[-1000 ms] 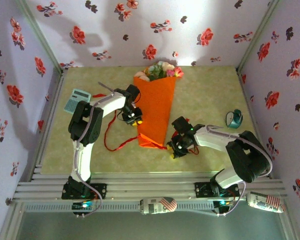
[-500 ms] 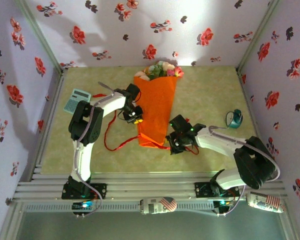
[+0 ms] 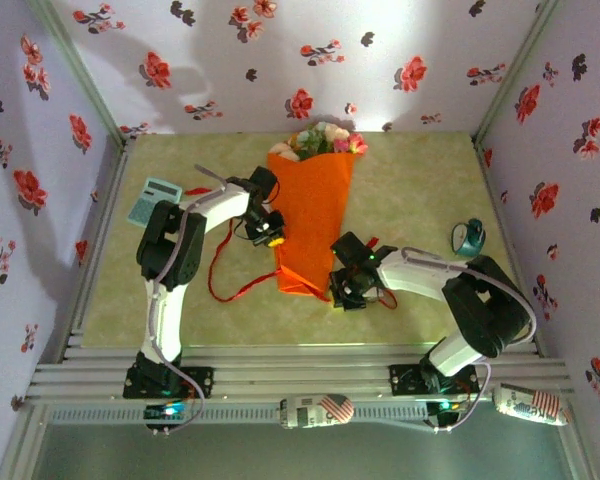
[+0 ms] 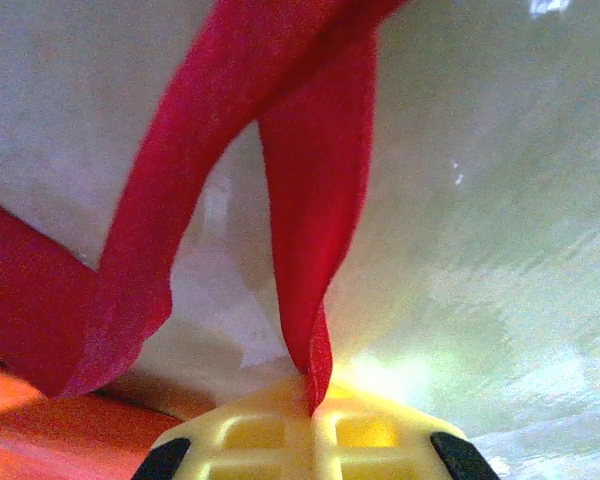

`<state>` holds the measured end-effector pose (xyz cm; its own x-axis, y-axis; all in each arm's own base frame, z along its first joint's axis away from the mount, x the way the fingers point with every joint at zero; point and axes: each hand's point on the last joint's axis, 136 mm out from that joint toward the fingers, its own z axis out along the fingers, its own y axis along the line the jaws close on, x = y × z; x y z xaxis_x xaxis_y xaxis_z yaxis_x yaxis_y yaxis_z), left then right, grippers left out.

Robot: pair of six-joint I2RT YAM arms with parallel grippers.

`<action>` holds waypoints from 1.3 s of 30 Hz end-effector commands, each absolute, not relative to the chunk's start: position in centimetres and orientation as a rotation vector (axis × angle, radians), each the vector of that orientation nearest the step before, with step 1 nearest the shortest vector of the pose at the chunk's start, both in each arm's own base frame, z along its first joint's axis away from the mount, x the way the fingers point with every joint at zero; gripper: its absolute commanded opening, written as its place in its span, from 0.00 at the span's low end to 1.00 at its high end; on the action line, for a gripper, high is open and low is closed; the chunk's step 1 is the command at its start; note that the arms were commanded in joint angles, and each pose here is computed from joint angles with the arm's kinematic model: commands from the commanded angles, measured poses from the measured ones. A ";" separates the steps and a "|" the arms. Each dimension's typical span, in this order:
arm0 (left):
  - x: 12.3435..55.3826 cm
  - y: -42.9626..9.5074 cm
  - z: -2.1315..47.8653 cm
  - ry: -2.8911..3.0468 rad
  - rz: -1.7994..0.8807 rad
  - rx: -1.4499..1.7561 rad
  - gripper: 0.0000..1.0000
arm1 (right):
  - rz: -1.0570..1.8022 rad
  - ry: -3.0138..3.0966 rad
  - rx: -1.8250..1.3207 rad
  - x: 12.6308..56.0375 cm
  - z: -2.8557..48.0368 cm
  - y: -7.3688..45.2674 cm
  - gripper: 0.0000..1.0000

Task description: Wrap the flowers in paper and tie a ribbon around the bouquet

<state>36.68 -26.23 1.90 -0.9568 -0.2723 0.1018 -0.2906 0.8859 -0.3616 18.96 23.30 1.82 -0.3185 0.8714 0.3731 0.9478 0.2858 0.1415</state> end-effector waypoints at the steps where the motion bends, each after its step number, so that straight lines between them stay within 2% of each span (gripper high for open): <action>1: 39.0 -25.5 -0.1 -3.038 0.572 0.483 0.09 | -0.449 -2.412 -1.562 16.8 2.5 21.8 0.00; 9: 42.6 -26.4 -0.8 -3.044 0.679 0.556 0.08 | -0.331 -2.409 -1.544 13.0 2.0 16.6 0.00; 17: 44.4 -28.2 0.1 -3.015 0.850 0.625 0.08 | -0.329 -2.511 -1.437 15.0 3.0 17.0 0.01; 20: 44.3 -28.4 1.1 -3.021 0.881 0.649 0.08 | -0.333 -2.652 -1.358 17.9 5.1 16.9 0.29; 23: 43.8 -28.0 1.7 -3.023 0.876 0.674 0.08 | -0.601 -2.841 -1.285 22.8 8.8 18.8 0.47; 25: 43.4 -27.7 1.7 -3.016 0.864 0.682 0.08 | -0.890 -2.927 -1.160 26.3 11.0 21.7 0.57; 28: 42.9 -27.2 1.5 -3.013 0.834 0.690 0.08 | -1.171 -2.957 -0.873 29.2 11.3 25.5 0.60; 32: 42.3 -26.5 1.4 -3.011 0.811 0.703 0.07 | -1.168 -2.979 -0.644 29.7 8.6 27.0 0.61; 35: 41.7 -25.9 1.1 -3.008 0.782 0.708 0.06 | -1.268 -3.023 -0.506 30.9 8.3 27.8 0.64; 39: 40.8 -25.1 0.8 -3.006 0.747 0.719 0.05 | -1.292 -3.033 -0.429 32.1 7.3 28.4 0.63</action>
